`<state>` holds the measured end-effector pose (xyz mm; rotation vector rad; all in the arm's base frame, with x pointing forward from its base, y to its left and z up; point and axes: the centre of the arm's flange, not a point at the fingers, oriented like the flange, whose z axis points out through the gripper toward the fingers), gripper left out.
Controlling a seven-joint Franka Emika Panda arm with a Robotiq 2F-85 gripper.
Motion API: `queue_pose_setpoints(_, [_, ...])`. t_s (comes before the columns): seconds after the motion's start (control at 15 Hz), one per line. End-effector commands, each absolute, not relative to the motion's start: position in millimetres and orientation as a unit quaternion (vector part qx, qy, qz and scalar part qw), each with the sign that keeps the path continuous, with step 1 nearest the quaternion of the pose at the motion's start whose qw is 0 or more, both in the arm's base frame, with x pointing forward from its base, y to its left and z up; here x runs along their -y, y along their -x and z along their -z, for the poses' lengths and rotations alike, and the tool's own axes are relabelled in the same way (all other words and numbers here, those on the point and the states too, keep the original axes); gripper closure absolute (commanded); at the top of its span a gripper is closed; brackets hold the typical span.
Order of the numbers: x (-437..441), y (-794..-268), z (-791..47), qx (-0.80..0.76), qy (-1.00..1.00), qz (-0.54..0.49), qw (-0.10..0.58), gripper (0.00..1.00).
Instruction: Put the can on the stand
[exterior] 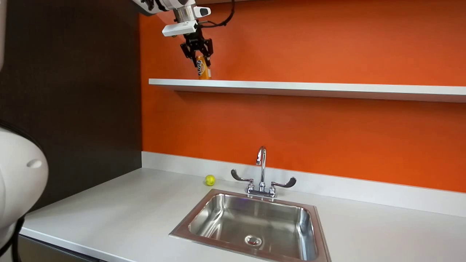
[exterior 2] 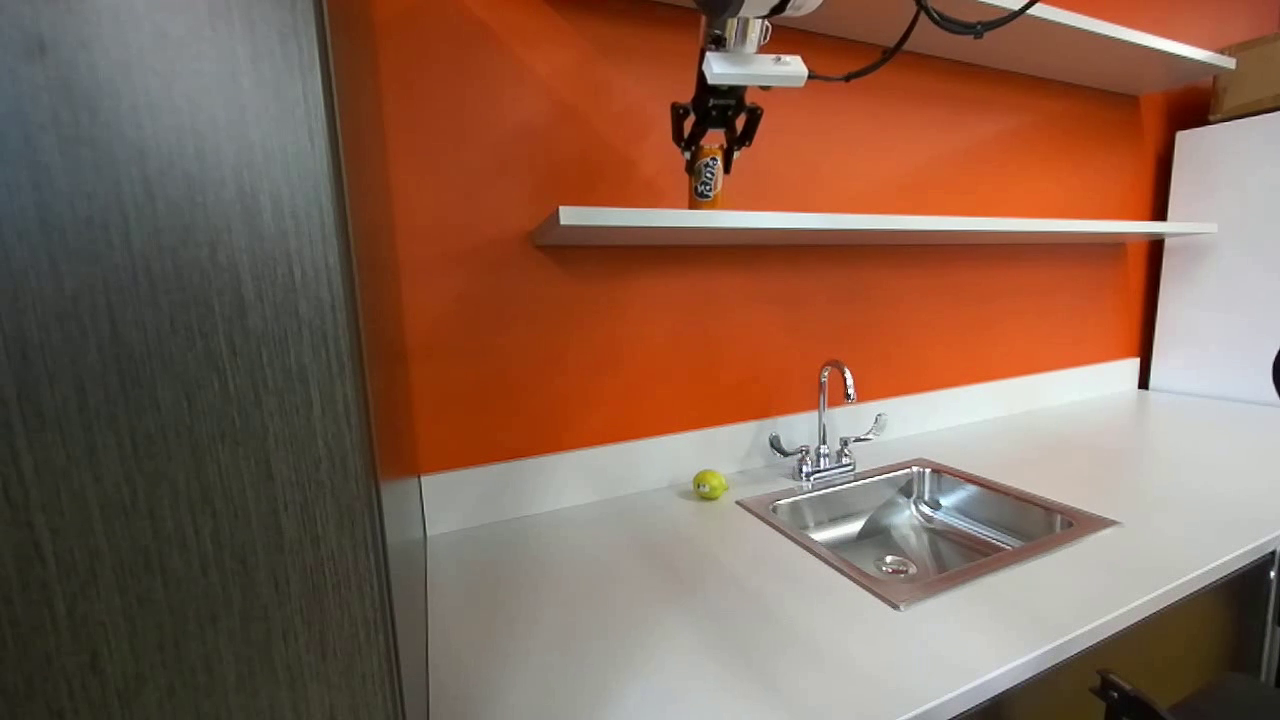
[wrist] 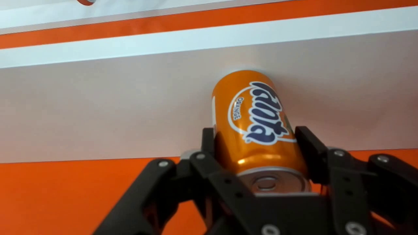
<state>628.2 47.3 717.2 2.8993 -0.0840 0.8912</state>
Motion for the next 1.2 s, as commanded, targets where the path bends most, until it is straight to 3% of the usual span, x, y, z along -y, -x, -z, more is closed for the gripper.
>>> queue_pose_setpoints(0.0, [-48,-649,-734,0.041,-0.954,-0.291,0.065,0.62])
queue_pose_setpoints(0.13, [-47,-656,-732,0.047,-0.954,-0.288,0.066,0.62])
queue_pose_setpoints(0.2, [-46,-658,-732,0.049,-0.954,-0.288,0.066,0.12])
queue_pose_setpoints(0.4, [-43,-661,-728,0.053,-0.955,-0.286,0.066,0.01])
queue_pose_setpoints(1.13, [-17,-583,-724,0.042,-0.956,-0.284,0.057,0.0])
